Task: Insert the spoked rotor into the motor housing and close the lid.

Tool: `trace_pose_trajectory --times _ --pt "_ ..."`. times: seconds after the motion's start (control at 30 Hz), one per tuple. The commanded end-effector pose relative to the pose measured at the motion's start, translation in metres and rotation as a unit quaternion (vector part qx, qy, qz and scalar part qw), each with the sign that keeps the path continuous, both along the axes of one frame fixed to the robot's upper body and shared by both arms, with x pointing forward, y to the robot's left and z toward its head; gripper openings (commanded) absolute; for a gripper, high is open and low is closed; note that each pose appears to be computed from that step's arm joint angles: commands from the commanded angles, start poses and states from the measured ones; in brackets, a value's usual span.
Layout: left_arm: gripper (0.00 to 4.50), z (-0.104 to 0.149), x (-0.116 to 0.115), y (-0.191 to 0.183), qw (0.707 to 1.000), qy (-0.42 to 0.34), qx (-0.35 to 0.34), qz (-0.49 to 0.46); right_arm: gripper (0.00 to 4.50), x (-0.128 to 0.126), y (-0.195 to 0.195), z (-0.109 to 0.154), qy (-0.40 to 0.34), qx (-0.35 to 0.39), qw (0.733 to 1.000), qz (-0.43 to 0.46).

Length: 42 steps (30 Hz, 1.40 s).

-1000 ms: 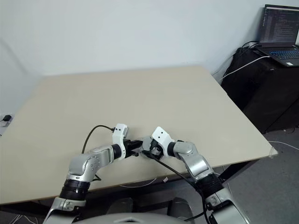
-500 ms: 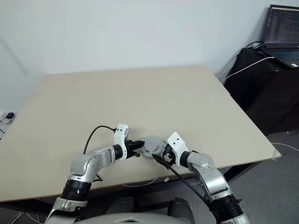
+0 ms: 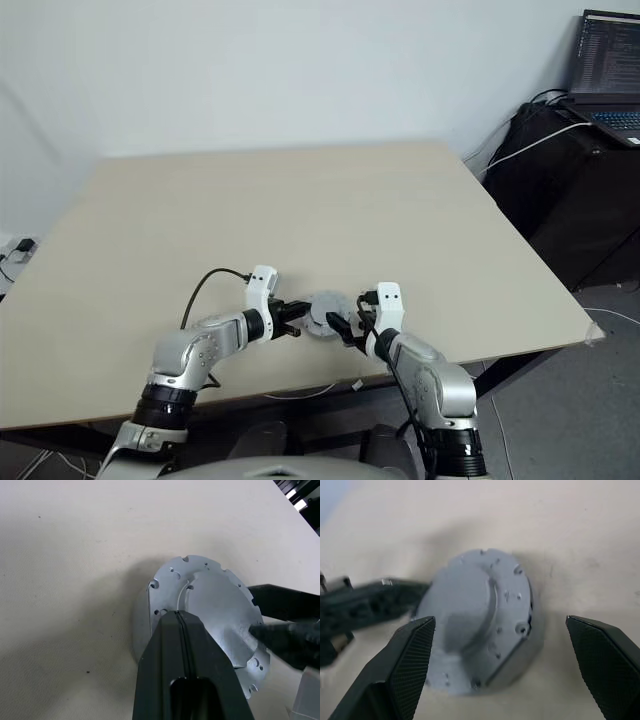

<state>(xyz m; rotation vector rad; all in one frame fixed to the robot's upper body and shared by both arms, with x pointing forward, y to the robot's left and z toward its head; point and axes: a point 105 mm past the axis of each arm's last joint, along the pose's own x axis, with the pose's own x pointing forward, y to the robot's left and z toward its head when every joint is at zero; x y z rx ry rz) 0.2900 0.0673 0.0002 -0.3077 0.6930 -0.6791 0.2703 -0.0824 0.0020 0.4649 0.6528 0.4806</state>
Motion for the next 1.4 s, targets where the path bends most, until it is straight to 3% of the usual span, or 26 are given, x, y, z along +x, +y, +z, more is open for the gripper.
trace_pose_trajectory --times 0.03,0.3,0.53,0.8,0.97,1.13,1.27,1.4 --pt "0.0 -0.011 -0.006 -0.006 1.0 0.02 0.01 -0.012 4.46 0.004 0.006 0.007 0.014 0.027 1.0 0.0" --pt "0.0 -0.012 -0.007 -0.004 1.0 0.02 0.01 -0.005 4.46 0.001 0.012 0.002 0.075 0.093 0.993 -0.004" --pt "0.0 -0.012 -0.009 -0.004 1.0 0.021 0.009 -0.005 4.46 -0.002 0.018 0.019 0.101 0.239 0.966 0.004" --pt "0.0 -0.012 -0.008 -0.005 1.0 0.019 0.009 -0.007 4.46 -0.007 0.015 0.001 0.137 0.266 0.954 -0.017" --pt "0.0 -0.013 -0.009 -0.004 1.0 0.021 0.01 -0.006 4.46 -0.01 0.016 -0.023 0.179 0.227 0.956 -0.043" --pt "0.0 -0.012 -0.009 -0.004 1.0 0.02 0.01 -0.004 4.46 -0.005 0.029 -0.018 0.186 0.256 0.947 -0.044" --pt "0.0 -0.012 -0.009 -0.002 1.0 0.019 0.011 -0.002 4.46 -0.012 0.048 0.008 0.17 0.311 0.935 0.019" --pt "0.0 -0.012 -0.009 -0.002 1.0 0.019 0.012 0.0 4.46 -0.015 0.054 0.008 0.179 0.311 0.933 0.037"
